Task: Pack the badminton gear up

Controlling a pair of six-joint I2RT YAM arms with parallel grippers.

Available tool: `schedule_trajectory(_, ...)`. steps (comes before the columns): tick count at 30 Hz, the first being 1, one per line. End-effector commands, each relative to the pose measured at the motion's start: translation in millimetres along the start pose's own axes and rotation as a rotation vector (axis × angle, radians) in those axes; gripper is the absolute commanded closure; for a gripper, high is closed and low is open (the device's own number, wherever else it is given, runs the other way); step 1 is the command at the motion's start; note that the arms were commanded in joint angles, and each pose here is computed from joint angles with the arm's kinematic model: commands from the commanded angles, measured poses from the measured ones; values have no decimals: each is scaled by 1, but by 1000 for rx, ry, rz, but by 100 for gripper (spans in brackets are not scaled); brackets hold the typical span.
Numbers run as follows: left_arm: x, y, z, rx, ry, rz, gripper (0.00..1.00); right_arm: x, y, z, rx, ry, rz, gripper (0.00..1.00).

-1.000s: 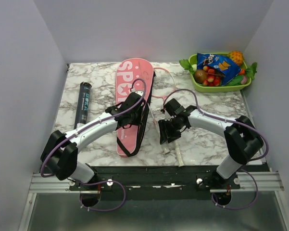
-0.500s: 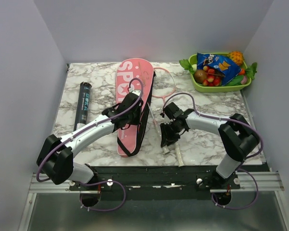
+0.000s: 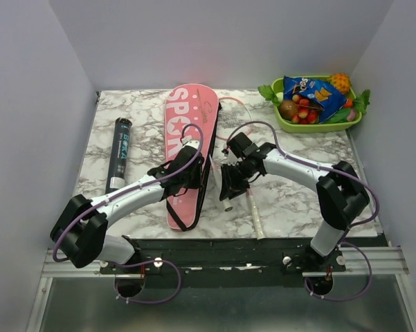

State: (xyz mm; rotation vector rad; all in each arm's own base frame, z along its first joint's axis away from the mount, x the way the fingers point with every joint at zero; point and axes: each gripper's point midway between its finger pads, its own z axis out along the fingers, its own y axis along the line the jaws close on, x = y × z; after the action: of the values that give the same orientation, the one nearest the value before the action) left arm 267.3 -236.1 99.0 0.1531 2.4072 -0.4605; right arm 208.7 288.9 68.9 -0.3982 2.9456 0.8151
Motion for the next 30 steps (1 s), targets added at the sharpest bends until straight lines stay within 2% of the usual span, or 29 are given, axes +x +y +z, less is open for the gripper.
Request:
schedule_trajectory(1, -13, -27, -1, 108, -82, -77, 100, -34, 34, -5, -116, -63, -40, 79)
schedule_trajectory(13, -19, -48, -7, 201, -101, -98, 100, -68, 67, 15, -251, -154, -59, 81)
schedule_trajectory(18, -13, -51, -3, 224, -93, -103, 100, -65, 65, 32, -285, -163, -18, 80)
schedule_trajectory(22, -10, -50, 2, 219, -77, -102, 100, -64, 55, 43, -263, -166, -1, 75)
schedule_trajectory(30, -2, -41, 6, 178, -56, -87, 100, -55, 45, 47, -228, -138, -15, 55)
